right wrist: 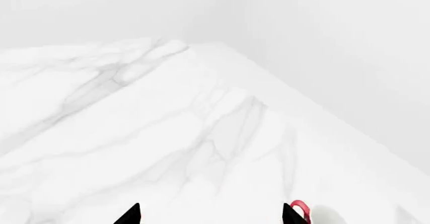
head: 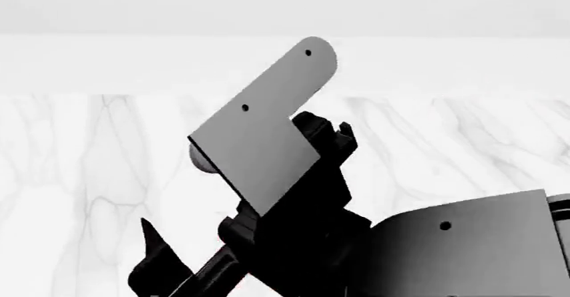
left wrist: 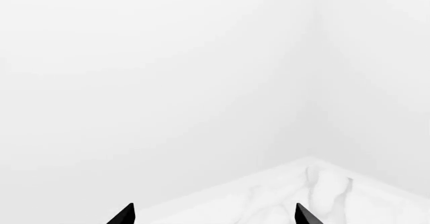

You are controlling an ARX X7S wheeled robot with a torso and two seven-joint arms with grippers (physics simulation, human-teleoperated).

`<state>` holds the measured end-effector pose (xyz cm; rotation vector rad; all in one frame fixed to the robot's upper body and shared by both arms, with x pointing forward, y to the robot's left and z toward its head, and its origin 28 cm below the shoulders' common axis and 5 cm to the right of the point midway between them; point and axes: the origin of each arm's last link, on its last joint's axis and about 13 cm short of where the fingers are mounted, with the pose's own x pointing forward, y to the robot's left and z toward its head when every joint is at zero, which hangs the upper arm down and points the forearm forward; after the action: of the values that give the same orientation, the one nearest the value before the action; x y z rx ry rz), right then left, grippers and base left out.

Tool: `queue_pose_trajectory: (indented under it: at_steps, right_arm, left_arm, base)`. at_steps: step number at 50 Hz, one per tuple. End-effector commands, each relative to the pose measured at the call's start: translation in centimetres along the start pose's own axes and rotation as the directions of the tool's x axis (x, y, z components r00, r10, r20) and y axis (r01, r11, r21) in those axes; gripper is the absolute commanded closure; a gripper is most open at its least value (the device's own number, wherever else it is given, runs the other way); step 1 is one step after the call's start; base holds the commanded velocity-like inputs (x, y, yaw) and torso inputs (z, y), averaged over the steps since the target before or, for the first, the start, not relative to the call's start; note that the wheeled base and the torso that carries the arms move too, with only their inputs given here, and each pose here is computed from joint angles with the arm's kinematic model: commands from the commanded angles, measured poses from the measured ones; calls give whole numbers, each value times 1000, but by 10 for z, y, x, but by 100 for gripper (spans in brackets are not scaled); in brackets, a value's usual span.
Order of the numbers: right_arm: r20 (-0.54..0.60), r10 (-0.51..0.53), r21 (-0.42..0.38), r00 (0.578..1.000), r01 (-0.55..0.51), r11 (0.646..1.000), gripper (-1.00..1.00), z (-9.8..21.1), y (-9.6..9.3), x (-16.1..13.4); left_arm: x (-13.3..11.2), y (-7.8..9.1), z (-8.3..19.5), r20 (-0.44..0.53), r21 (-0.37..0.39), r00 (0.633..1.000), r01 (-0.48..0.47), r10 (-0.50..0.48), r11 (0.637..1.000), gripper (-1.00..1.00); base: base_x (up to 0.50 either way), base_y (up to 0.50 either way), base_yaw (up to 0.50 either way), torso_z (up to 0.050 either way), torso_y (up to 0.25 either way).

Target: Pick up the book and place it in the right compartment of the caddy.

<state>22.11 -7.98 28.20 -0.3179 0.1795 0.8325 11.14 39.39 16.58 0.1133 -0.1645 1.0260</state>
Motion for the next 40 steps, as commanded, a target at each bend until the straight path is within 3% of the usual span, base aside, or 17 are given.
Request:
queue_pose_trajectory:
  at_steps: [1, 10, 31, 40]
  right_arm:
    - [-61, 362, -72, 930, -366, 928, -100, -10, 28, -17]
    - [-124, 435, -94, 892, -447, 889, -100, -21, 36, -20]
    - [-170, 417, -84, 893, -435, 897, -100, -34, 34, -14]
    - [-183, 494, -87, 850, -514, 853, -100, -39, 43, -2]
  left_arm:
    - [-1, 5, -3, -5, -1, 1000, -23, 23, 1000, -100]
    - [-2, 5, -4, -6, 0, 1000, -22, 22, 1000, -100]
    - [-2, 5, -5, -8, 0, 1000, -22, 22, 1000, -100]
    - [-1, 5, -5, -8, 0, 1000, -20, 20, 1000, -100]
  base:
    - [0, 0, 0, 0, 0]
    - [0, 0, 0, 0, 0]
    - [0, 0, 0, 0, 0]
    - [0, 0, 0, 0, 0]
